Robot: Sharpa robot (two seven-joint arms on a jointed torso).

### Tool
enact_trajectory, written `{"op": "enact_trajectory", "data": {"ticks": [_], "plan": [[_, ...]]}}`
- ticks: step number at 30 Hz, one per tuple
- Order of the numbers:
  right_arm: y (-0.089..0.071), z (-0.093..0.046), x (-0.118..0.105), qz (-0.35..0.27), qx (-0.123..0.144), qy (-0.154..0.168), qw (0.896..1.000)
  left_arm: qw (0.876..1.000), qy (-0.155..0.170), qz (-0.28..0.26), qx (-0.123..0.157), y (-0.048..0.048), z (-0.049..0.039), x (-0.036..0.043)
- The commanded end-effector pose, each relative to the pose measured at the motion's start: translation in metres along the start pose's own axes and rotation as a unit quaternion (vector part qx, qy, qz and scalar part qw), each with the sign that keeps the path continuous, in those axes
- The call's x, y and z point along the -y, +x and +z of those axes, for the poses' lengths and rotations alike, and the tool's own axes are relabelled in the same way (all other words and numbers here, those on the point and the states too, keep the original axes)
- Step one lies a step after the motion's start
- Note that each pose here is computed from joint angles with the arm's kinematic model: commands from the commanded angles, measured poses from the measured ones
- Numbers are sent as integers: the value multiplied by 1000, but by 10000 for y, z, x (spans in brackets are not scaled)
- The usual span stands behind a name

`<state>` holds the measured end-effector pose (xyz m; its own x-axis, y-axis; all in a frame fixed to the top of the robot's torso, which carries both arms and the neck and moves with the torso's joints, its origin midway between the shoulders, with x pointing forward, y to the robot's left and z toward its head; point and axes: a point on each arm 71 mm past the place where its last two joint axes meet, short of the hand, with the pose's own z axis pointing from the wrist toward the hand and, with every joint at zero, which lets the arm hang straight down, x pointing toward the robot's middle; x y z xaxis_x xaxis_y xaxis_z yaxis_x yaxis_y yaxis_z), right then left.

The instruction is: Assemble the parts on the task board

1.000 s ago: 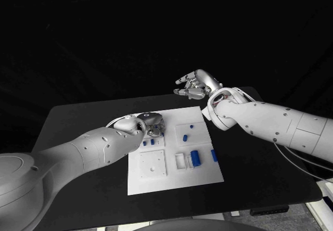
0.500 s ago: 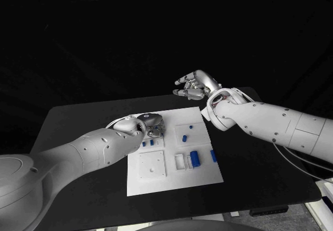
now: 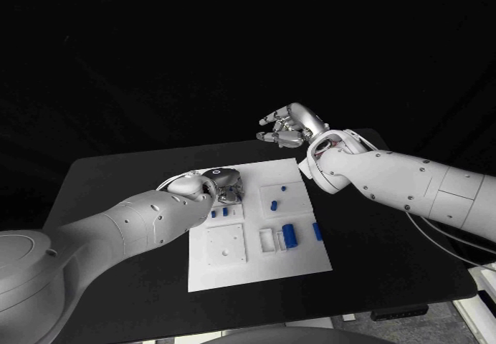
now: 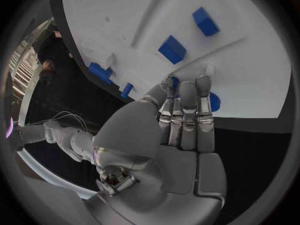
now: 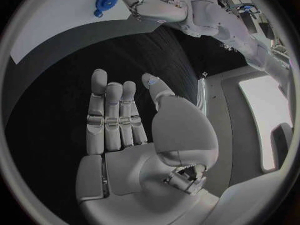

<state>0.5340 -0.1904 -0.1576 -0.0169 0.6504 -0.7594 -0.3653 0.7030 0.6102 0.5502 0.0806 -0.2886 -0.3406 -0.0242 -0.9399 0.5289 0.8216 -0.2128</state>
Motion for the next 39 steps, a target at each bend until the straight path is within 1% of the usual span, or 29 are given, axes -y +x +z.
{"op": "enact_trajectory", "data": {"ticks": [1, 6, 13, 17, 26, 39], "plan": [[3, 3, -19, -1, -3, -4, 1000, 1000, -1, -4, -10, 19, 10, 16], [2, 5, -27, -1, -3, -5, 1000, 1000, -2, -3, -7, 19, 13, 10], [3, 7, -34, -1, -4, -6, 1000, 1000, -5, -2, -2, 8, 13, -22], [4, 7, -37, -1, -3, -6, 1000, 1000, -3, -1, 2, 1, 15, -24], [-1, 6, -32, -1, -3, -6, 1000, 999, 4, -5, 41, -43, -7, -33], [-20, -2, -14, -3, -1, -5, 1000, 995, 5, -50, 80, -90, -79, -55]]}}
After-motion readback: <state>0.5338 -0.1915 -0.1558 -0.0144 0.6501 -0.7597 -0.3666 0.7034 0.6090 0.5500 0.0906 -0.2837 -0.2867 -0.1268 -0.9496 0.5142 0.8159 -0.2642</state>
